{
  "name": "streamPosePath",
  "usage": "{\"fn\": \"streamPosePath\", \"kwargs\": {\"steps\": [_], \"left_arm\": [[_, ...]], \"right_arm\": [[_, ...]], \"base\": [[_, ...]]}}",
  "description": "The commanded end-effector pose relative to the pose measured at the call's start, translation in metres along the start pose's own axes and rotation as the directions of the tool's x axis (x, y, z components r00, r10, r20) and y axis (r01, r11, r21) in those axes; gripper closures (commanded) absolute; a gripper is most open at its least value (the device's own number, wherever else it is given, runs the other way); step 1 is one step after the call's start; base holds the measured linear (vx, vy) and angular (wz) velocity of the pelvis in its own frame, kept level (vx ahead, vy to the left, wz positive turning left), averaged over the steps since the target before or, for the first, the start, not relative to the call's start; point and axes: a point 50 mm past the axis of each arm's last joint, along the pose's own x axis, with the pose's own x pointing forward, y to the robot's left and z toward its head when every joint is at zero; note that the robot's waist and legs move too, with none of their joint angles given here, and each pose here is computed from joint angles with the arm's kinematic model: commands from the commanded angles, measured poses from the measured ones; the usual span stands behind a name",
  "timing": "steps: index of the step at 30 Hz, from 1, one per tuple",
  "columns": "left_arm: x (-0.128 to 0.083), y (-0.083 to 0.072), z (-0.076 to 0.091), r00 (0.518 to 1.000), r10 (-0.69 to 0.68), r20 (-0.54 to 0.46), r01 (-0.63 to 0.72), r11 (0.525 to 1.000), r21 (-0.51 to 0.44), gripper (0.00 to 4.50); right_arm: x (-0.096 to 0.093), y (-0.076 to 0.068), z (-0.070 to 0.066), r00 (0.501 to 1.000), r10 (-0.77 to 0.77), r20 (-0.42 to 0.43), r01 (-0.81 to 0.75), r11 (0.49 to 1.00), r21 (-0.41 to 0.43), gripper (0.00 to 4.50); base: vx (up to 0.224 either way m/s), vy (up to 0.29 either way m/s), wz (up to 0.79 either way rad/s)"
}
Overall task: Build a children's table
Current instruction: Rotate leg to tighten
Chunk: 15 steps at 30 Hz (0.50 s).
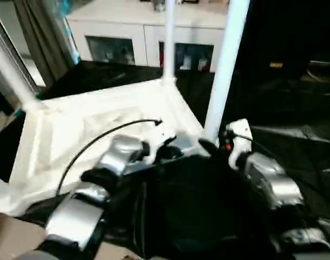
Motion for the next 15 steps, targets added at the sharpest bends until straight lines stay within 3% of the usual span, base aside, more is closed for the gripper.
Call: {"fn": "streamPosePath", "kwargs": {"steps": [1, 2, 3, 6, 13, 15], "left_arm": [[0.014, -0.005, 0.028, 0.993, 0.034, 0.114, -0.035, 0.999, 0.001, 4.50], [0.017, -0.007, 0.029, 0.993, 0.042, 0.111, -0.042, 0.999, 0.001, 4.50], [0.021, -0.011, 0.029, 0.994, 0.026, 0.105, -0.028, 0.999, 0.017, 4.50], [0.022, -0.015, 0.029, 0.993, -0.018, 0.114, 0.015, 0.999, 0.028, 4.50], [0.018, -0.017, 0.024, 0.990, -0.088, 0.112, 0.082, 0.995, 0.058, 4.50], [0.010, -0.017, 0.018, 0.981, -0.166, 0.100, 0.158, 0.984, 0.085, 4.50]], "right_arm": [[0.004, 0.010, -0.035, 0.985, -0.052, -0.162, 0.056, 0.998, 0.019, 1.84], [0.007, 0.016, -0.035, 0.987, -0.045, -0.154, 0.051, 0.998, 0.030, 1.84], [0.013, 0.028, -0.031, 0.992, -0.003, -0.126, 0.007, 0.999, 0.035, 1.49], [0.015, 0.042, -0.028, 0.990, 0.104, -0.098, -0.099, 0.994, 0.056, 1.12], [0.010, 0.042, -0.020, 0.978, 0.199, -0.065, -0.200, 0.980, -0.004, 0.60], [0.000, 0.031, -0.015, 0.961, 0.267, -0.072, -0.272, 0.960, -0.063, 0.60]], "base": [[0.000, 0.000, 0.00], [0.000, 0.000, 0.00], [0.000, 0.000, 0.00], [0.000, 0.000, 0.00], [0.000, 0.000, 0.00], [0.000, 0.000, 0.00]]}}
